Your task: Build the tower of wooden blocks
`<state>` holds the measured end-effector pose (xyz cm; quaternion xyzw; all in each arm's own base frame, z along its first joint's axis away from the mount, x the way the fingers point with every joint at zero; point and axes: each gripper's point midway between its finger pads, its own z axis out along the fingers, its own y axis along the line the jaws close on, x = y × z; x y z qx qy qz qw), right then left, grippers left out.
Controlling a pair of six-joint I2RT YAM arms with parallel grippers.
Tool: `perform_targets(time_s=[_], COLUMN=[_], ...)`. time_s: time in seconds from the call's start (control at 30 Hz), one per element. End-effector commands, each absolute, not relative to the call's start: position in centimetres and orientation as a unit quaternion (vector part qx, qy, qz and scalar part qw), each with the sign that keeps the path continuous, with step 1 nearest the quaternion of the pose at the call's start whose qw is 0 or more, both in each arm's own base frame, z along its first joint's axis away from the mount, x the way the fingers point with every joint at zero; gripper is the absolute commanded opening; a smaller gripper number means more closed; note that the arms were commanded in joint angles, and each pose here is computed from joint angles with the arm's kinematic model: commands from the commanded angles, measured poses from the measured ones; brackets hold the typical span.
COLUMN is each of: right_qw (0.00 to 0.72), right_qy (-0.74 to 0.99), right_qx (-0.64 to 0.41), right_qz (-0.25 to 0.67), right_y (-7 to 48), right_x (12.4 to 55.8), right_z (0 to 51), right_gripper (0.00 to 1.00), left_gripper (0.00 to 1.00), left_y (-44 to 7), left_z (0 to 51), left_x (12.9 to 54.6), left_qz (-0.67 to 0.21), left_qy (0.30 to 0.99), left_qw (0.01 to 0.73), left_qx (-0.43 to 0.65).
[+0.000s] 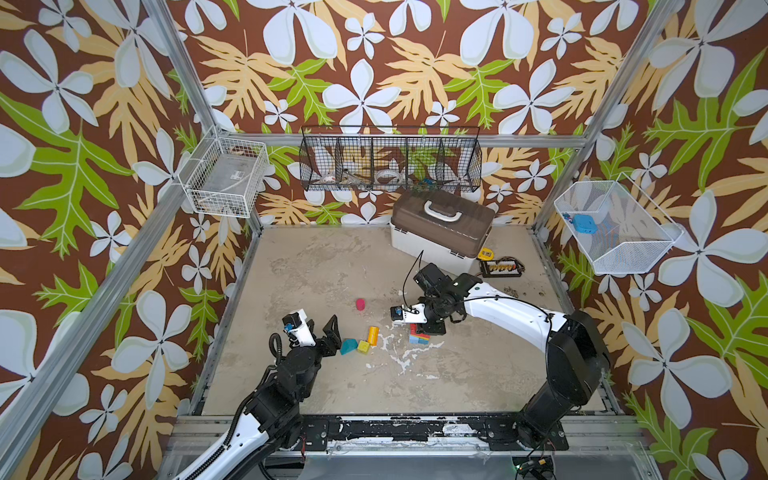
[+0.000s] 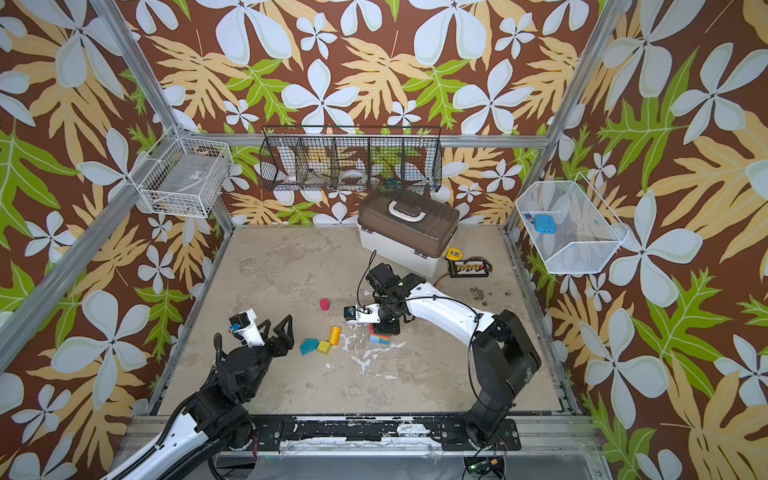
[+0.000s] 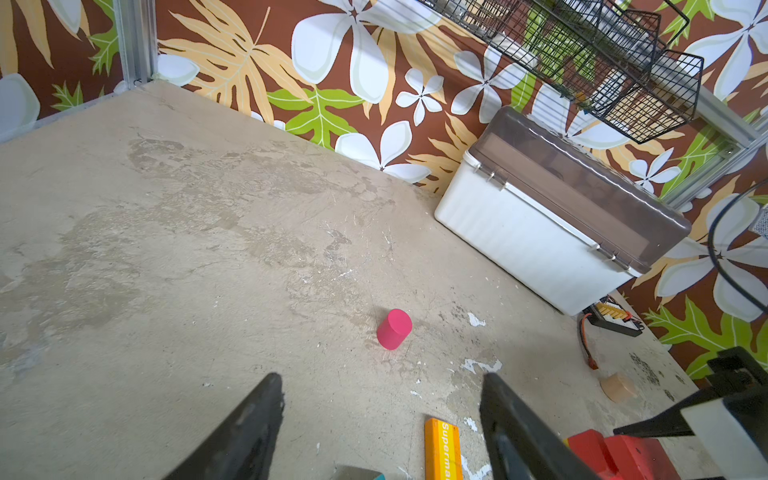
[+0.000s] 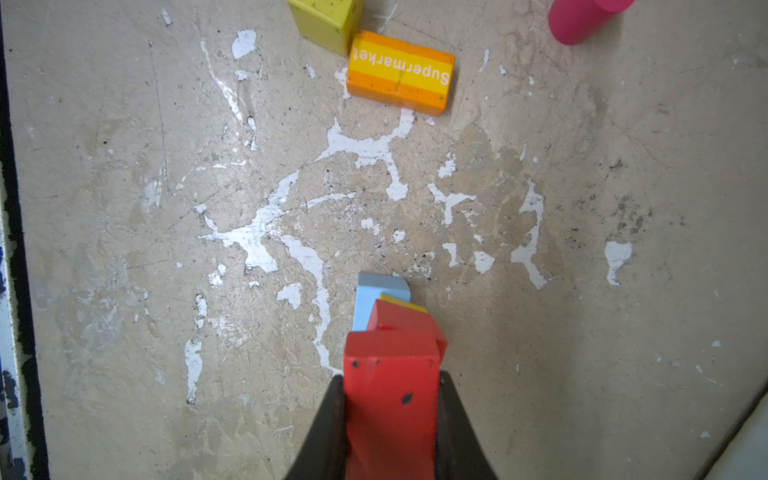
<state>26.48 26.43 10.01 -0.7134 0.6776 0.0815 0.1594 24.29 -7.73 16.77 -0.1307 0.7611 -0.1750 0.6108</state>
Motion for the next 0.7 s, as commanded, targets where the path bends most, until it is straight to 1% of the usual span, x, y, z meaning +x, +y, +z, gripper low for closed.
perform_targets(time_s=[0.0, 0.6, 0.67], right_qw=[0.155, 0.148, 0.149], right_qy=[0.692, 0.719, 0.72], right_qx=[-0.701, -0.674, -0.673], right_qz=[0.078, 0.083, 0.083], right_y=[26.19, 26.45, 26.46], right_x=[26.44, 26.82, 26.87], right_z=[9.97, 9.66, 9.74], right_gripper=[0.18, 0.26, 0.28], left_gripper=[0.76, 0.76, 0.76], left_y=[-7.77, -7.78, -7.77], left_z=[17.11, 17.14, 17.14], left_x=[24.35, 24.34, 24.34], left_qz=[-0.179, -0.18, -0.18], left_qy=[0.756, 0.756, 0.756], left_qw=[0.615, 0.615, 0.615], left_qx=[-0.132, -0.132, -0.132])
